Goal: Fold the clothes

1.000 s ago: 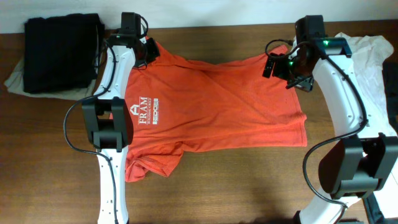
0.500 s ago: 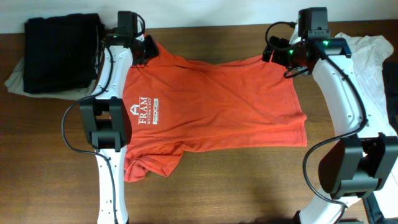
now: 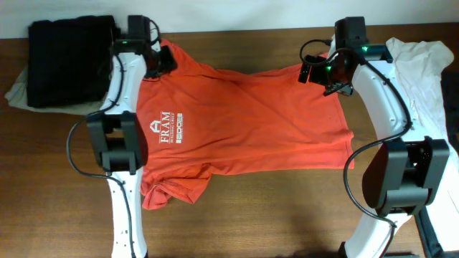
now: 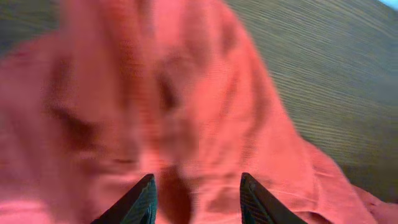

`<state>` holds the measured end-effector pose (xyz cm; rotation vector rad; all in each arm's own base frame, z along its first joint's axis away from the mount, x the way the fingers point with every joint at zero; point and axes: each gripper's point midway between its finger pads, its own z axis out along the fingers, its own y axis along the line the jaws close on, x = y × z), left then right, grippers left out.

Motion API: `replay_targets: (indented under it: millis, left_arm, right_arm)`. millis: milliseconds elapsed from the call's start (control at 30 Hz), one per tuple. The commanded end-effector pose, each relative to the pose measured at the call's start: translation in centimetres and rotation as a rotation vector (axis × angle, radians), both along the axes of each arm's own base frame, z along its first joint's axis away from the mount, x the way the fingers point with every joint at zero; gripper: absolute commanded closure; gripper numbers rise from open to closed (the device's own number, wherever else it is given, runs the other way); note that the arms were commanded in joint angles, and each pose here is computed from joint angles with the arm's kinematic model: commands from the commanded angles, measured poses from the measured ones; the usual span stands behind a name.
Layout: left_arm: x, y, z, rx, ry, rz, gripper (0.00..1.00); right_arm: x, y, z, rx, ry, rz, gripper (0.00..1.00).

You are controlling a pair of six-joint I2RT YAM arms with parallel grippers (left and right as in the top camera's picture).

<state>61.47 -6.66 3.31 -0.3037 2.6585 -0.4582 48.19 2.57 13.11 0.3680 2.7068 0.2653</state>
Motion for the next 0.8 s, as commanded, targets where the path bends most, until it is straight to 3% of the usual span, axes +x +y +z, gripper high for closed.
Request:
replay_targets:
  millis: [0, 267, 467, 600, 700, 767]
  left_arm:
    - [-0.1, -1.6, -0.9, 0.009, -0.002, -0.055, 0.56]
    - [-0.9, 0.3, -2.0, 0.113, 0.045, -0.017, 0.56]
    - [-1.6, -0.5, -4.4, 0.073, 0.09, -0.043, 0.57]
    - [-1.1, -0.6, -4.3, 0.068, 0.073, -0.044, 0.72]
    - [-0.8, -0.6, -3.9, 0.067, 0.057, -0.044, 0.97]
    - [-0.5, -0.9, -3.3, 0.055, 0.042, -0.049, 1.0]
  right_arm:
    - [-0.2, -0.2, -0.6, -0.012, 0.018, 0.005, 0.01]
    - [-0.6, -0.2, -0.8, -0.012, 0.035, 0.005, 0.01]
    - [-0.5, -0.2, -0.7, -0.012, 0.03, 0.004, 0.01]
    - [-0.5, -0.2, -0.7, -0.013, 0.03, 0.004, 0.01]
    - [-0.2, -0.2, -0.6, -0.013, 0.018, 0.004, 0.01]
    - [0.2, -0.2, -0.4, -0.013, -0.001, 0.004, 0.01]
